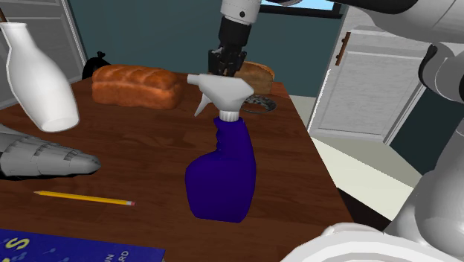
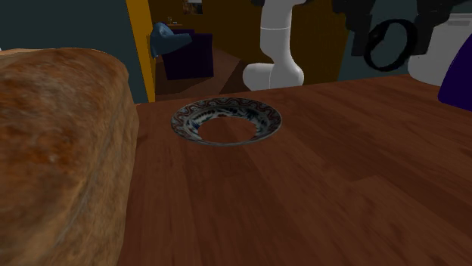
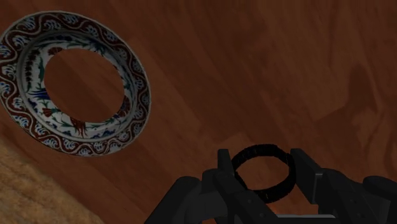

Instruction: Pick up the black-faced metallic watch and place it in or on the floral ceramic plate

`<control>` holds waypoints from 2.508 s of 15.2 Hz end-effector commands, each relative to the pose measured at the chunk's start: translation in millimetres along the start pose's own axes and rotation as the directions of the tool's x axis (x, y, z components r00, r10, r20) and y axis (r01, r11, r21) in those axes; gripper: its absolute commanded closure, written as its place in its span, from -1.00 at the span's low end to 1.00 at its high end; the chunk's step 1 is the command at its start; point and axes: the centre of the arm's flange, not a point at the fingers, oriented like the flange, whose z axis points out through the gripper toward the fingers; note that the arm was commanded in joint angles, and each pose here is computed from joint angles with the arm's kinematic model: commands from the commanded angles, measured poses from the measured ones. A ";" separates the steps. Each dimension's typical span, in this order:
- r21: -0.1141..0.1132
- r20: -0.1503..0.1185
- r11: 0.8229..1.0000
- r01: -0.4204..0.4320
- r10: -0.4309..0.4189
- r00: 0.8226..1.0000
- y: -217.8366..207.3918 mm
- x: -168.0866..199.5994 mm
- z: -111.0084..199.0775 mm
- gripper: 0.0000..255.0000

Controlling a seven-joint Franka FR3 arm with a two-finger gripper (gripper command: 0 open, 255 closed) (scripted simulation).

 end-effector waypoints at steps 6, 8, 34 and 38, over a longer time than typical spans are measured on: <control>0.001 0.000 1.000 0.001 -0.001 1.000 91.5 -9.1 -8.1 1.00; 0.001 0.000 1.000 0.001 -0.001 1.000 117.6 -11.9 -10.8 1.00; 0.001 0.000 1.000 0.001 -0.001 1.000 186.4 -34.5 59.5 1.00; 0.001 0.000 1.000 0.001 -0.001 1.000 186.4 -34.5 59.5 -1.00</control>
